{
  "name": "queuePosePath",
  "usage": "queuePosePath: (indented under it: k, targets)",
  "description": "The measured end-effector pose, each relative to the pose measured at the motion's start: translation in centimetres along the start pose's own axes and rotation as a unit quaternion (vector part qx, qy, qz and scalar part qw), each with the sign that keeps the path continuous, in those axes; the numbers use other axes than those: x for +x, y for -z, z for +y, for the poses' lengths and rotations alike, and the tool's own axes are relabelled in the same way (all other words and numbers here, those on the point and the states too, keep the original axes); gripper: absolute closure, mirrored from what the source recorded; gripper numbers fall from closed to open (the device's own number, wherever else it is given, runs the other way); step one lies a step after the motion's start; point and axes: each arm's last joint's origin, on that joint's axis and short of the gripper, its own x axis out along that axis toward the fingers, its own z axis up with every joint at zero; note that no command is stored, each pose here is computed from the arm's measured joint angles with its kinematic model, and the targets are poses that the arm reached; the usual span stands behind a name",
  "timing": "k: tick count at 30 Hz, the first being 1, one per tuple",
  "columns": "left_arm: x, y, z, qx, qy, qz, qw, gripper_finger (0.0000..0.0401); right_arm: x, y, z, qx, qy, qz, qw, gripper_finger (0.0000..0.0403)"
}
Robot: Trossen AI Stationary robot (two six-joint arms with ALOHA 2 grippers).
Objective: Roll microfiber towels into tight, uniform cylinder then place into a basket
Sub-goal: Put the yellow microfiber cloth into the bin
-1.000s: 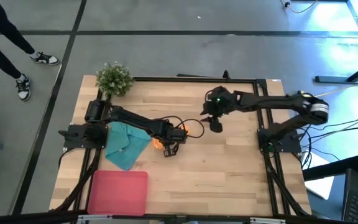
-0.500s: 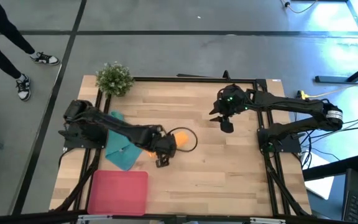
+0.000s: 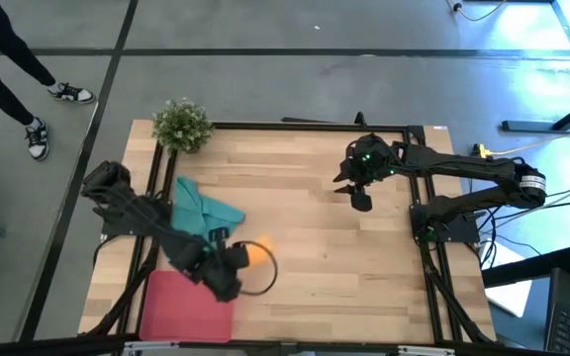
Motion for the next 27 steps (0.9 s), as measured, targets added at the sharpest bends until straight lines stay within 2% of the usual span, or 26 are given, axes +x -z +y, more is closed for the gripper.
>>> queuePosePath:
  k: [12,21,27]
  targets:
    - [-2.7,5.3,-4.2,-0.037,0.035,-0.026,0.998,0.0397,0.0,0.0,0.0,0.001,-0.004,-0.001,1.0,0.0246]
    - [-4.7,9.4,-6.2,-0.045,0.064,-0.046,0.996,0.0397,-0.1,-0.3,0.7,-0.004,-0.11,-0.038,0.993,0.0246]
    - [-5.5,11.0,-6.8,-0.036,0.079,-0.045,0.995,0.0397,-0.1,-0.4,0.7,-0.004,-0.116,-0.04,0.992,0.0246]
